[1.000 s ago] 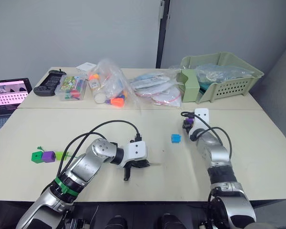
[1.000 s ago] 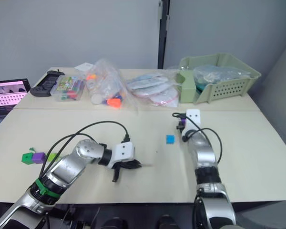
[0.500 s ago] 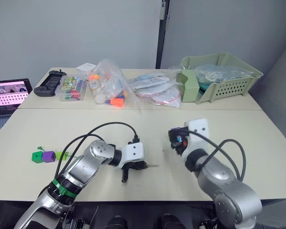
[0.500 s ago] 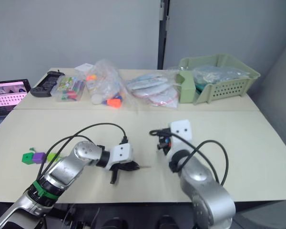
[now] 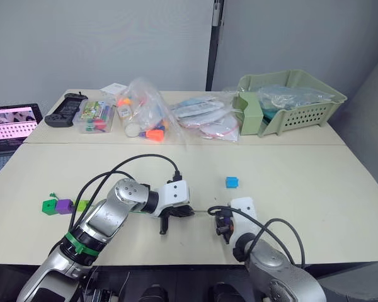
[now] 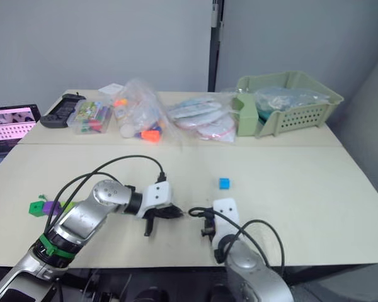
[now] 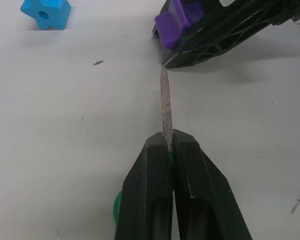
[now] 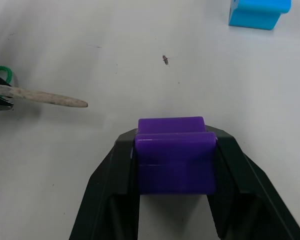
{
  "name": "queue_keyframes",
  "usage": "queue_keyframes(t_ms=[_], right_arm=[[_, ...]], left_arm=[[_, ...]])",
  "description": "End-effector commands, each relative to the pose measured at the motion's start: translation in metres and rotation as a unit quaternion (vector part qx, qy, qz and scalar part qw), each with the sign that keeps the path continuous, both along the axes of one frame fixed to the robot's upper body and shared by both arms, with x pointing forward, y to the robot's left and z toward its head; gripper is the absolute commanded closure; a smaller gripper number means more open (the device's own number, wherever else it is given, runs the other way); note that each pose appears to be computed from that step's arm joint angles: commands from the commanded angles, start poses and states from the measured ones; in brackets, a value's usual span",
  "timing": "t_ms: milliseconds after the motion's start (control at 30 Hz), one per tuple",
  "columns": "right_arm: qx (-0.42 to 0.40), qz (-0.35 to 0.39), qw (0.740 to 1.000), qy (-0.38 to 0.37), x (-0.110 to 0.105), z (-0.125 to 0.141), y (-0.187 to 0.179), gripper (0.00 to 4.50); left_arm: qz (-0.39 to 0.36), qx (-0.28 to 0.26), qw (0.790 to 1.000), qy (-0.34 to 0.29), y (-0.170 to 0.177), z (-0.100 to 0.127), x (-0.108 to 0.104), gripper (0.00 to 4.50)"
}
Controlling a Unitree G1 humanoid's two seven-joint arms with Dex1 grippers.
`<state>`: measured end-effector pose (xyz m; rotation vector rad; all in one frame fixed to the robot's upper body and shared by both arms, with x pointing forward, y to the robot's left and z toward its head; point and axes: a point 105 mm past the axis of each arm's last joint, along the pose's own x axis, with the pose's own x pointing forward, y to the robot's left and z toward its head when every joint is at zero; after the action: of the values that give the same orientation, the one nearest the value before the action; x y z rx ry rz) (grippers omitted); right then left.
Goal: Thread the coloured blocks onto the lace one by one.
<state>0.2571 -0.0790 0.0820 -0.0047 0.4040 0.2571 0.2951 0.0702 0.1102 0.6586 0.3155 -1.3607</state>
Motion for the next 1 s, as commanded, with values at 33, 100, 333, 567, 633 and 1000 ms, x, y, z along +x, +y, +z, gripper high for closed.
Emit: queue_keyframes(t_ms=[33,100,333,567,633,1000], right_arm=[[0.004,-0.007,1.000,0.011,0.002,-0.010,0.000,3.31],[0.003,-0.008,1.000,0.005,0.002,-0.009,-0.001,2.81],[0.012,0.018,0.996,-0.087,0.003,0.041,-0.009,0.24],[-0.011,0.171,0.976,-0.133,-0.016,0.079,-0.009,0.03],[-0.017,0.225,0.965,-0.136,-0.021,0.083,-0.010,0.03],[-0.193,0.572,0.796,-0.045,0.001,0.033,-0.036,0.03]], left_arm=[[-0.008,-0.013,1.000,-0.021,-0.003,0.012,-0.002,4.50],[-0.007,-0.012,1.000,-0.021,-0.002,0.012,-0.002,4.50],[-0.004,-0.009,1.000,-0.020,0.000,0.010,-0.003,4.50],[0.004,-0.010,1.000,-0.022,0.004,0.011,-0.003,4.50],[0.004,-0.011,1.000,-0.022,0.004,0.011,-0.003,4.50],[-0.027,-0.003,1.000,-0.003,0.002,0.019,-0.018,4.50]])
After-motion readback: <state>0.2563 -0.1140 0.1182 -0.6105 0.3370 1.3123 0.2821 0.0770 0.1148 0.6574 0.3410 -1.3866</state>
